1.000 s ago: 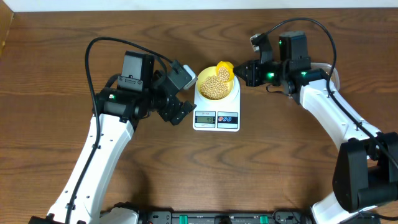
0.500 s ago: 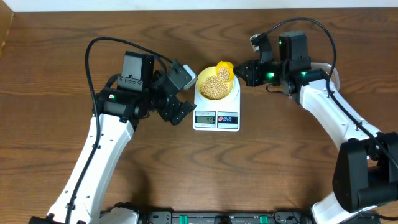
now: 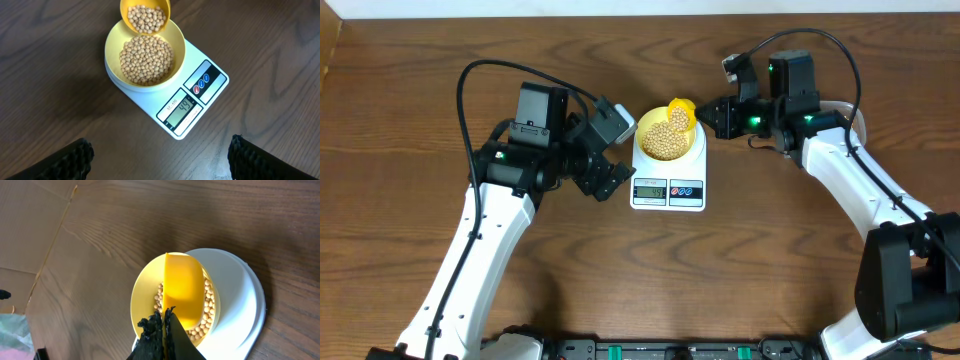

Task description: Scoop item into bowl and weigh 50g on scale

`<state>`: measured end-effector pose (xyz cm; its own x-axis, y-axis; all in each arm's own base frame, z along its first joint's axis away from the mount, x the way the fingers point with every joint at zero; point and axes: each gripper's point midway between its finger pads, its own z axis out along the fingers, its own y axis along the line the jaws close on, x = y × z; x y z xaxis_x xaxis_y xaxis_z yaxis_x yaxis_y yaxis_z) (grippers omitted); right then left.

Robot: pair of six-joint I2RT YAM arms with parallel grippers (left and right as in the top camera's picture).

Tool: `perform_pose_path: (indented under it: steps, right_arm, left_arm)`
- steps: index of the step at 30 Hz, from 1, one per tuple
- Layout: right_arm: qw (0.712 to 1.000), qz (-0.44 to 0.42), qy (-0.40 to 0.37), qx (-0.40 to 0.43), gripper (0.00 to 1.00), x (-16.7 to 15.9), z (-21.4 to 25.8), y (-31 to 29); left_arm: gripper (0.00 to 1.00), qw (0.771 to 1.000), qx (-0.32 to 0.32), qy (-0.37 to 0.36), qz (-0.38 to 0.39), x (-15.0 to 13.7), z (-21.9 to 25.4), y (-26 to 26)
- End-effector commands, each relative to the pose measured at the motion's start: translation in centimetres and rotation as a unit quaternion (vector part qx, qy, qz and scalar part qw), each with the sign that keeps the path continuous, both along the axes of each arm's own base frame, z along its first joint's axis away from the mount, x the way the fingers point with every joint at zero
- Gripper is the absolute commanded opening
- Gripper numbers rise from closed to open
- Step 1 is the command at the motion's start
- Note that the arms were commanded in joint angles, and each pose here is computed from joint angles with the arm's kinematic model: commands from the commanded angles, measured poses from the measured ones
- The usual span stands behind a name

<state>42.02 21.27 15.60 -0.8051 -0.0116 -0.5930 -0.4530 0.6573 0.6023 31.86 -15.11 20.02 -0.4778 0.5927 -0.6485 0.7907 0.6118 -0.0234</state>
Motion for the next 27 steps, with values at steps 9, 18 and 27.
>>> perform_pose_path:
  steps: [9,18,27]
  right_arm:
    - [1.000,0.018,0.002,0.016,0.01,-0.6,0.6,0.8]
    - [1.000,0.005,0.005,0.023,0.01,-0.2,0.8,0.9]
    - [1.000,0.006,0.000,0.027,0.01,0.0,1.1,0.9]
  left_arm:
    - [0.88,1.000,0.005,0.000,0.000,-0.2,-0.4,0.3]
    - [0.88,1.000,0.005,0.000,0.000,-0.2,-0.4,0.3]
    - [0.88,1.000,0.005,0.000,0.000,-0.2,-0.4,0.3]
